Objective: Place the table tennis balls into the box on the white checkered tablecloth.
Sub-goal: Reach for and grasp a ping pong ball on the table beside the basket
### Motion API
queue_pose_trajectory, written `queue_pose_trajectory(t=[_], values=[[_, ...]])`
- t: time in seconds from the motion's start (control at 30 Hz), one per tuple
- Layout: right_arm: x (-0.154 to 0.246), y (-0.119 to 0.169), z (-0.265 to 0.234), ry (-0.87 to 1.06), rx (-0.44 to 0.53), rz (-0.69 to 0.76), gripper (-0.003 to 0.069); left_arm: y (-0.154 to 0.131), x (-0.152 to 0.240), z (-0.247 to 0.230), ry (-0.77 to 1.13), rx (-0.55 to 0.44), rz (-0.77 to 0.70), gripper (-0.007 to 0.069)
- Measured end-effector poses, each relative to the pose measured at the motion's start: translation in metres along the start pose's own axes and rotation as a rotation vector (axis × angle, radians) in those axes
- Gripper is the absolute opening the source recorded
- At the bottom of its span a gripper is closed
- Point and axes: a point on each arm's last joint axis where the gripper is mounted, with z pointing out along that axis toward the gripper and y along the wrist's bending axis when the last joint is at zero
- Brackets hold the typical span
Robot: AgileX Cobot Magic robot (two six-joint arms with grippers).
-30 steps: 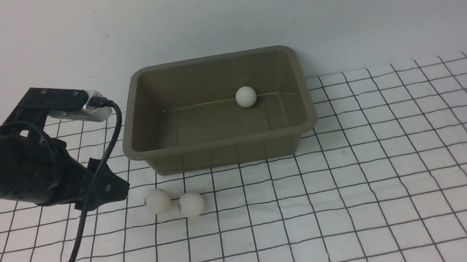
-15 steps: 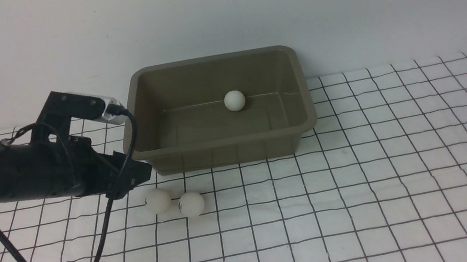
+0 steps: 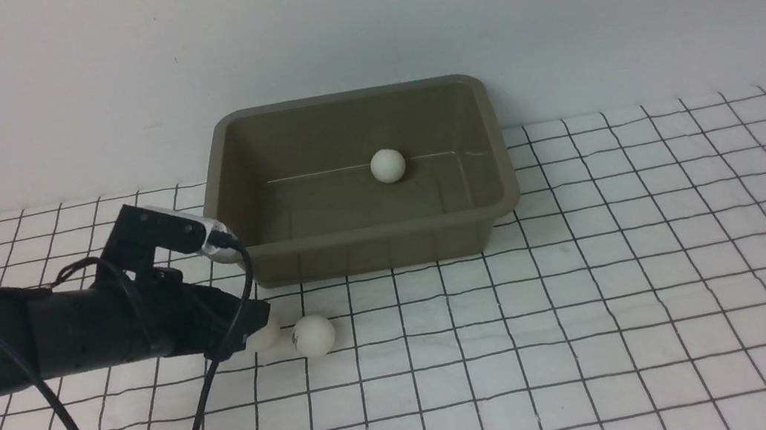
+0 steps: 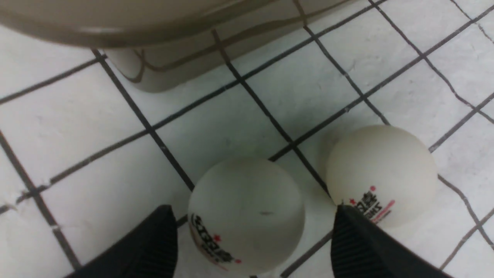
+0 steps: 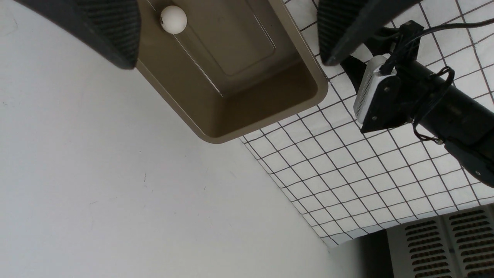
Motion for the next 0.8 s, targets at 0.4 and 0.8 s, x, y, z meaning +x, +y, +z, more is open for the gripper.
queue_pose_trajectory(t=[0.4, 0.8], values=[[0.001, 0.001, 0.0, 0.007, -0.007, -0.012, 0.0558, -0.006, -0.001, 0.001, -0.03, 0.072, 0.022, 0.0335], [0.001, 0.001, 0.0, 0.007, -0.008, -0.026, 0.0556, -0.038, -0.034, -0.069, -0.138, 0.036, 0.122, 0.0335]])
